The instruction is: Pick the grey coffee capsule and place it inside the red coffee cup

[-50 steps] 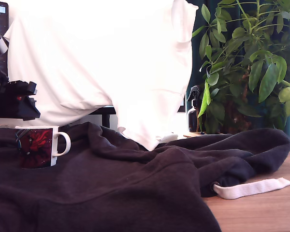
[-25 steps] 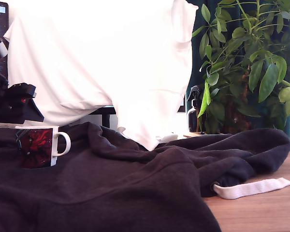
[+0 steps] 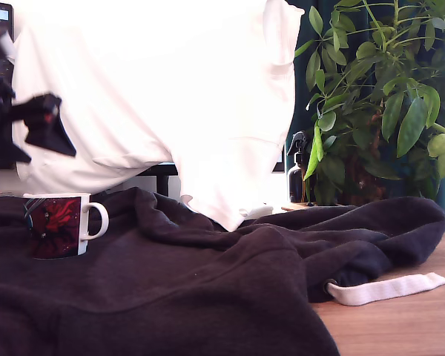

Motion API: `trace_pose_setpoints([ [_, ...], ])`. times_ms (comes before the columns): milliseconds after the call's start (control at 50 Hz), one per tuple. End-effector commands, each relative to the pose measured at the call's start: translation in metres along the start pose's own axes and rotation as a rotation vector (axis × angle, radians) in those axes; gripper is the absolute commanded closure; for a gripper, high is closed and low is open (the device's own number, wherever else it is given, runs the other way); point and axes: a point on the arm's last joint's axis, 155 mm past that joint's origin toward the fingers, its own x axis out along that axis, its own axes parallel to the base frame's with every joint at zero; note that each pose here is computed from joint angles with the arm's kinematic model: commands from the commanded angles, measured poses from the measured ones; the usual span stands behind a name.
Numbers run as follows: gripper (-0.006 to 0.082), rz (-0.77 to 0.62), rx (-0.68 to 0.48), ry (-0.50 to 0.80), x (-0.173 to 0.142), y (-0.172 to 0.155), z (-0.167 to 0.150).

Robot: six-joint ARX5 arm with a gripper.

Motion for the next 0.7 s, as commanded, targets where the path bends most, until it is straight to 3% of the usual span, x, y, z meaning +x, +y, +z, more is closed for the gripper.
trace_pose_setpoints([
  [0, 0.0309, -0.003, 0.012, -0.027, -0.008, -0.003, 0.012],
  [100, 0.0709, -0.003, 0.014, -0.030, -0.020, -0.007, 0.017],
  [140, 0.0800, -0.003, 0.015, -0.036, -0.025, -0.008, 0.020],
  [180, 0.0768, -0.003, 0.016, -0.040, -0.030, -0.009, 0.022],
  [680, 0.0768, -0.001, 0.035, -0.116, -0.078, -0.021, 0.050],
])
